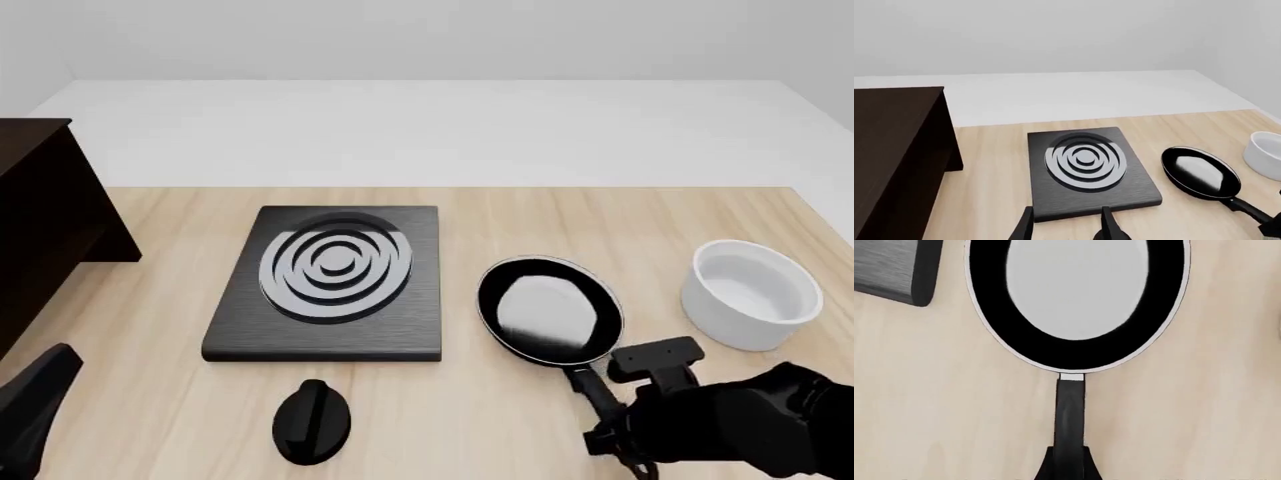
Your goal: Put the frying pan on the cabinet shelf.
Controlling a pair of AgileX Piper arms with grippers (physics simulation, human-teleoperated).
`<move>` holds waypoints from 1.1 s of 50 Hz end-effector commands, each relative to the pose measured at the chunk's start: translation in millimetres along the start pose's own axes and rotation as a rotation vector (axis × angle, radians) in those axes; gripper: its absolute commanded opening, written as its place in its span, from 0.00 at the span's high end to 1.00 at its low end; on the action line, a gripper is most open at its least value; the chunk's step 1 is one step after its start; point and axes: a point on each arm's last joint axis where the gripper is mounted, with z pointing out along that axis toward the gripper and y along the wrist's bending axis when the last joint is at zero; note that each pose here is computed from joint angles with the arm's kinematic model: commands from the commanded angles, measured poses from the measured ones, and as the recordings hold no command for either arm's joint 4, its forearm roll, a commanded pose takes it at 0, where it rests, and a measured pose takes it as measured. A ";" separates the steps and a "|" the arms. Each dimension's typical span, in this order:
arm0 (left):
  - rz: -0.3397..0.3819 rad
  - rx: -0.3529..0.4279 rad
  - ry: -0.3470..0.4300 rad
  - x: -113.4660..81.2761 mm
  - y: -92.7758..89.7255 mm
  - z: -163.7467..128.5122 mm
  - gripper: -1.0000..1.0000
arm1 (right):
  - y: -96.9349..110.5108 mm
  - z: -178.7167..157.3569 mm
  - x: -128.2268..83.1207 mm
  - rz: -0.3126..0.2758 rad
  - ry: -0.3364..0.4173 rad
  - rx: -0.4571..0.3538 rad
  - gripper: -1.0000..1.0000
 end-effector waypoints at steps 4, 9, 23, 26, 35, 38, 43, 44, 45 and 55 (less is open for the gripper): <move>0.002 0.002 0.000 -0.9 -0.1 -0.3 0.00 | -4.1 -22.7 -16.3 -0.028 -0.073 0.013 1.00; 0.003 0.003 -0.002 -2.4 -0.2 -0.9 0.00 | -7.0 -37.1 -26.4 -0.057 -0.123 0.022 1.00; 0.006 0.006 -0.008 -1.2 -0.2 -1.5 0.00 | -16.4 -62.4 -44.4 -0.057 -0.239 0.051 1.00; 0.009 0.008 -0.009 0.3 -0.2 -2.1 0.00 | -16.9 -79.3 -55.1 -0.079 -0.288 0.059 1.00; 0.006 0.010 -0.007 -0.3 -0.3 -2.3 0.00 | -14.1 -95.2 -68.7 -0.140 -0.331 0.064 1.00; 0.006 0.013 -0.006 0.1 -0.3 -2.4 0.00 | -11.4 -99.4 -72.7 -0.135 -0.354 0.056 1.00; 0.006 0.016 -0.007 -1.4 -0.5 -3.2 0.00 | -8.2 -111.3 -82.9 -0.161 -0.398 0.054 1.00; 0.006 0.017 -0.007 -1.5 -0.5 -3.2 0.00 | -8.0 -112.3 -83.4 -0.164 -0.403 0.054 1.00; 0.005 0.018 -0.007 -1.4 -0.5 -3.1 0.00 | -7.6 -115.0 -85.6 -0.169 -0.412 0.055 1.00; -0.011 0.028 -0.006 -4.1 -0.9 -4.1 0.00 | -2.9 -131.9 -96.2 -0.232 -0.490 0.059 1.00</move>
